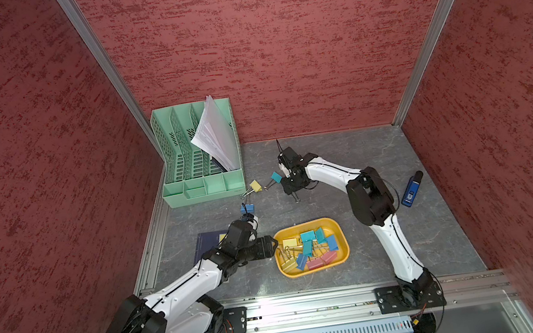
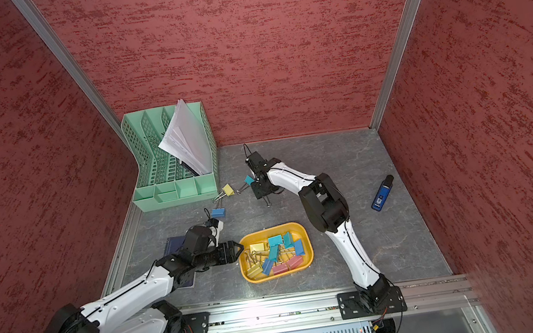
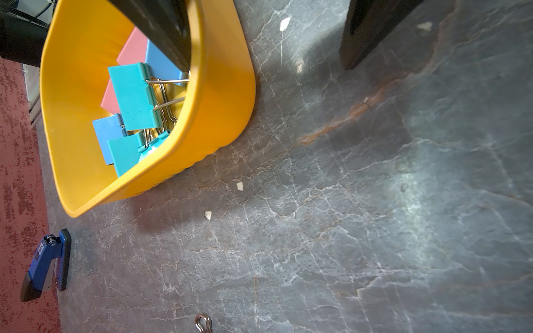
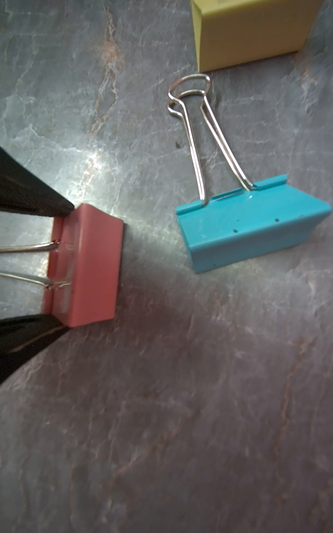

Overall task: Put the binder clips in the storage box
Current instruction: Pick up the binder clip at the center of the board, then place the binder clip in the storage box.

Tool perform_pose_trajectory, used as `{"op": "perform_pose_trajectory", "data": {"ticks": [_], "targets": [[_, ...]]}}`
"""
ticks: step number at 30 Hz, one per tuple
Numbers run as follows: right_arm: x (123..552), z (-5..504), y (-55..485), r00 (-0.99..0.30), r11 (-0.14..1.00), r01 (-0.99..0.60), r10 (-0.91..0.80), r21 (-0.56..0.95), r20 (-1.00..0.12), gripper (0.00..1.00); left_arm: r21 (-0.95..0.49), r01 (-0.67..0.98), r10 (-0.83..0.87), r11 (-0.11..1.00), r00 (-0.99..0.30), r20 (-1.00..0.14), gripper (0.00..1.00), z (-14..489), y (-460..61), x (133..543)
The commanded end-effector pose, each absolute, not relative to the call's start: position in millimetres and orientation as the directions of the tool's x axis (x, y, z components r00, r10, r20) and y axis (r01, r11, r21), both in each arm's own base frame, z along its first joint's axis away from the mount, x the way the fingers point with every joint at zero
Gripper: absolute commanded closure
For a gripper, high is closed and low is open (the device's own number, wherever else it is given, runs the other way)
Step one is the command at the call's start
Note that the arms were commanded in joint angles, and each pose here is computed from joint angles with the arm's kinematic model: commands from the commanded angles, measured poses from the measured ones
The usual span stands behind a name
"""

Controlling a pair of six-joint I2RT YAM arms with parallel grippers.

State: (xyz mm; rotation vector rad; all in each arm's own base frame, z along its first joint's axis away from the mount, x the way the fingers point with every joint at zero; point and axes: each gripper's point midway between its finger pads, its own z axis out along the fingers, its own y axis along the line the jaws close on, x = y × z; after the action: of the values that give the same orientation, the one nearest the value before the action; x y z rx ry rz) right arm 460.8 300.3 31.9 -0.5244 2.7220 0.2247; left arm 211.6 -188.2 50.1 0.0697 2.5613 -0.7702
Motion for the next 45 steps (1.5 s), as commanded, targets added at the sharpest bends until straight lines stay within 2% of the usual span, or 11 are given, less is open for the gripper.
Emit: {"op": "perform_pose_trajectory", "data": {"ticks": [1, 10, 16, 22, 27, 39, 45], "targets": [[465.7, 46.8, 301.2, -0.85, 0.917, -0.396, -0.342, 0.057, -0.401, 0.57, -0.485, 0.184, -0.057, 0.855, -0.896, -0.441, 0.18, 43.7, -183.9, 207.2], [447.5, 116.7, 295.9, -0.782, 0.905, -0.425, -0.352, 0.028, -0.515, 0.57, -0.487, 0.185, -0.056, 0.854, -0.897, -0.439, 0.17, 43.8, -184.5, 207.0], [390.3, 158.5, 300.0, -0.706, 0.852, -0.523, -0.415, 0.028, -0.575, 0.57, -0.487, 0.186, -0.056, 0.853, -0.896, -0.441, 0.17, 44.5, -184.6, 207.3], [303.3, 147.0, 313.6, -0.612, 0.707, -0.703, -0.539, 0.085, -0.578, 0.55, -0.484, 0.184, -0.057, 0.855, -0.896, -0.441, 0.17, 43.7, -184.0, 207.4], [258.6, 117.6, 327.4, -0.581, 0.595, -0.781, -0.584, 0.188, -0.567, 0.54, -0.482, 0.183, -0.056, 0.857, -0.896, -0.44, 0.17, 43.2, -184.0, 207.4], [214.6, 88.9, 360.1, -0.51, 0.438, -0.858, -0.659, 0.269, -0.553, 0.51, -0.488, 0.188, -0.058, 0.852, -0.894, -0.445, 0.17, 45.6, -184.4, 207.1], [204.5, 73.8, 357.1, -0.512, 0.435, -0.858, -0.681, 0.272, -0.524, 0.51, -0.487, 0.185, -0.06, 0.854, -0.894, -0.444, 0.17, 44.7, -183.5, 206.7]]}}
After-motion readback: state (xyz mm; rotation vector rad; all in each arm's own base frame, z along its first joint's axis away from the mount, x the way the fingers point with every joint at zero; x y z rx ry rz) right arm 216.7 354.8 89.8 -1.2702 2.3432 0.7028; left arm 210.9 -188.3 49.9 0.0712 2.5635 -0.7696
